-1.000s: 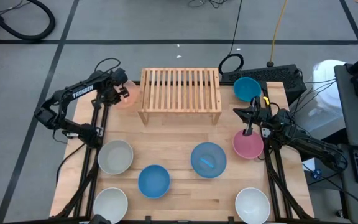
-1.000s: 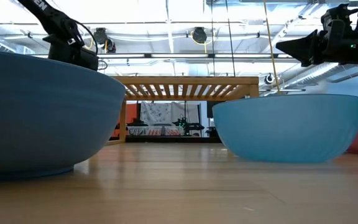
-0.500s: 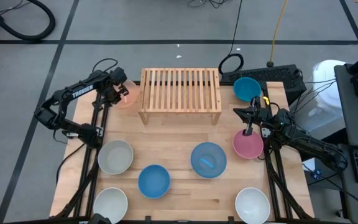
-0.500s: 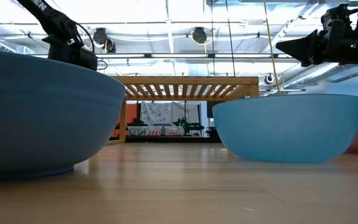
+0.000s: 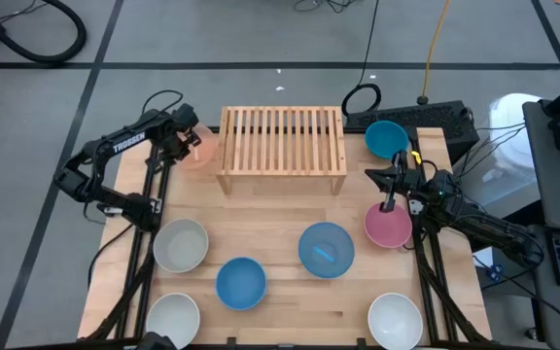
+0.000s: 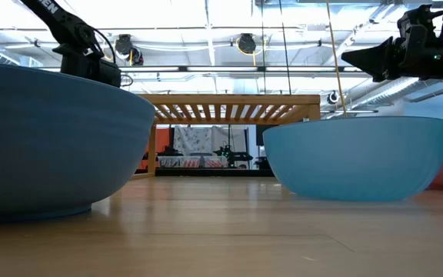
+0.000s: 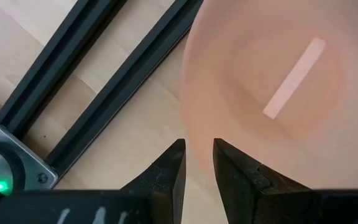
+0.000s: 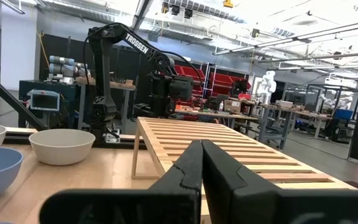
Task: Place and stack bowls onto a shelf
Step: Put the orange bowl on the shelf, then adjust the shelf on the table
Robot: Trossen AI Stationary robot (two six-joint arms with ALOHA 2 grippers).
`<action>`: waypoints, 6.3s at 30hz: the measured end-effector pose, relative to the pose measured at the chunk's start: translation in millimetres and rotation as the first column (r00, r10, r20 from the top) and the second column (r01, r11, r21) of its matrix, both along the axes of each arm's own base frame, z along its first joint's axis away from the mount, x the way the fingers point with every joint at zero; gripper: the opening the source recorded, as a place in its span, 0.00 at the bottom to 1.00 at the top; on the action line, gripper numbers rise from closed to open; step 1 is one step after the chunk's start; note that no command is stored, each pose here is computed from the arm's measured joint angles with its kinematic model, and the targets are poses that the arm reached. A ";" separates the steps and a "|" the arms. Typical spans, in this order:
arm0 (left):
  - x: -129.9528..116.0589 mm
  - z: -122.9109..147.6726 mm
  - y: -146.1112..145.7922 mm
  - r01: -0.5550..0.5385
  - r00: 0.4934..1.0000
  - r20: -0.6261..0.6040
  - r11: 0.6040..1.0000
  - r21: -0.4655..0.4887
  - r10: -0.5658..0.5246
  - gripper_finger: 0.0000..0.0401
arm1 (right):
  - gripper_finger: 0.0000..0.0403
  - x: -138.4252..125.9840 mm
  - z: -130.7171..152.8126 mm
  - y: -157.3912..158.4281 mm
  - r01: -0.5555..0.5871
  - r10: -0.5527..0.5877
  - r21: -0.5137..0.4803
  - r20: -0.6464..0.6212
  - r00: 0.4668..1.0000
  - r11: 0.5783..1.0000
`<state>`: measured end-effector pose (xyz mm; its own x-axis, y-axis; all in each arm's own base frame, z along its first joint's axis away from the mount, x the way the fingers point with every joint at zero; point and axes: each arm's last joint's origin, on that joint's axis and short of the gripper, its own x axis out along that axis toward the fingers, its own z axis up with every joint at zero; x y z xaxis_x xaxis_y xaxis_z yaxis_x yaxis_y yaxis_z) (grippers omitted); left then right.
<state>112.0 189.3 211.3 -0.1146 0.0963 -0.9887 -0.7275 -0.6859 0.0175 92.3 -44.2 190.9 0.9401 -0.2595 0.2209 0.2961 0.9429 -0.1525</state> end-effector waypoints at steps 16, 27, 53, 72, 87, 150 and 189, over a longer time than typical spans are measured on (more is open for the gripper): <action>-0.3 -0.2 -0.9 -0.001 1.000 0.002 1.000 -0.015 0.001 0.22 | 0.00 0.0 0.0 0.0 0.000 0.000 0.001 0.000 1.000 1.000; -2.8 -0.3 0.5 -0.021 0.999 0.026 0.999 -0.029 0.022 0.22 | 0.00 0.0 0.0 0.0 0.000 0.000 0.000 0.000 1.000 1.000; -8.0 -49.8 -12.9 0.129 0.986 0.113 0.990 -0.057 -0.122 0.21 | 0.00 -0.3 1.4 0.1 0.000 0.000 -0.007 0.013 1.000 1.000; -23.1 -19.6 -24.9 0.337 0.926 0.157 0.939 0.072 -0.344 0.02 | 0.00 -0.3 1.5 0.2 0.000 0.000 -0.007 0.014 1.000 1.000; -51.7 52.7 -78.9 0.463 0.814 0.131 0.769 0.441 -0.566 0.02 | 0.00 -0.3 1.4 0.2 0.000 0.000 -0.006 0.013 1.000 1.000; 126.1 144.4 27.1 0.932 -0.095 -0.188 -0.154 0.329 -0.978 0.11 | 0.00 -0.3 1.4 0.2 0.000 0.000 -0.006 0.013 1.000 1.000; -6.1 305.2 -101.9 0.825 0.020 -0.385 -0.202 0.528 -0.923 0.12 | 0.00 -0.3 1.5 0.2 -0.003 0.002 0.003 0.016 1.000 1.000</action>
